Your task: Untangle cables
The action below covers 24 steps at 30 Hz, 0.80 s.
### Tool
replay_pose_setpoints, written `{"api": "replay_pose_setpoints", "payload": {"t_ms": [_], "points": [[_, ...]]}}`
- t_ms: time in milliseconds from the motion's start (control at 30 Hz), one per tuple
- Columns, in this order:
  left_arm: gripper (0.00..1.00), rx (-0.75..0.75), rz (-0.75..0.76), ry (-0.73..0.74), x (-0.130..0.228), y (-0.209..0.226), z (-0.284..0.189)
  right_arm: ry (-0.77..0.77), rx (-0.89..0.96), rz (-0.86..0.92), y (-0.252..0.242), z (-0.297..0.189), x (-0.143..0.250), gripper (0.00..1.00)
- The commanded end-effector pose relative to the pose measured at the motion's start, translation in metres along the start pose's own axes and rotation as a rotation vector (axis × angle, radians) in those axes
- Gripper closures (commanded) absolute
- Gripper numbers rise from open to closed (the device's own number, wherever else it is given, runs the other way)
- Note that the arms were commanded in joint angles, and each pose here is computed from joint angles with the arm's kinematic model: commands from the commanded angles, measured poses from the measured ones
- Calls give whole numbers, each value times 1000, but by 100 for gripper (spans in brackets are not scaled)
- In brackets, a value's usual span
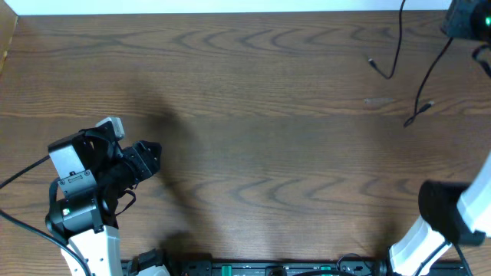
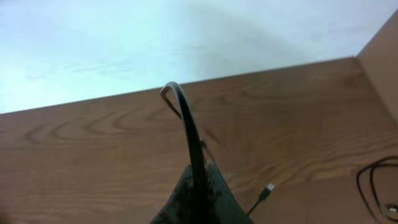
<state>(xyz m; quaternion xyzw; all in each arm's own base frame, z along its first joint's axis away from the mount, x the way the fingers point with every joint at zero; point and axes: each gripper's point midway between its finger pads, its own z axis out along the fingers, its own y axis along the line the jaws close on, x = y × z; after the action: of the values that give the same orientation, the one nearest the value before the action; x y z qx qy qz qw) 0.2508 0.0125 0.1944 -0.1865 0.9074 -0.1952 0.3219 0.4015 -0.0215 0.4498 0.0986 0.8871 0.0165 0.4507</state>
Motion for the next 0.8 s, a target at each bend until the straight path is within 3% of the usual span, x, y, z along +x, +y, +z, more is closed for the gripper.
{"api": "replay_pose_setpoints", "payload": {"t_ms": [0, 200, 233, 333, 400, 567, 600, 767], "points": [[48, 15, 3, 2, 2, -2, 0, 56, 13, 70, -14, 47, 1, 99], [48, 15, 4, 1, 1, -2, 0, 148, 66, 191, -40, 143, 15, 99], [48, 15, 4, 1, 1, -2, 0, 199, 101, 205, -56, 174, 29, 99], [48, 15, 2, 4, 2, -2, 0, 270, 208, 239, -96, 209, 53, 99], [48, 13, -1, 10, 4, -2, 0, 330, 311, 324, -151, 229, 77, 99], [48, 10, 11, 25, 8, -1, -1, 341, 427, 479, -237, 216, 93, 98], [48, 11, 23, 26, 8, -1, -1, 336, 478, 537, -274, 198, 99, 99], [48, 12, 38, 22, 7, -1, 0, 322, 545, 683, -347, 155, 117, 99]]}}
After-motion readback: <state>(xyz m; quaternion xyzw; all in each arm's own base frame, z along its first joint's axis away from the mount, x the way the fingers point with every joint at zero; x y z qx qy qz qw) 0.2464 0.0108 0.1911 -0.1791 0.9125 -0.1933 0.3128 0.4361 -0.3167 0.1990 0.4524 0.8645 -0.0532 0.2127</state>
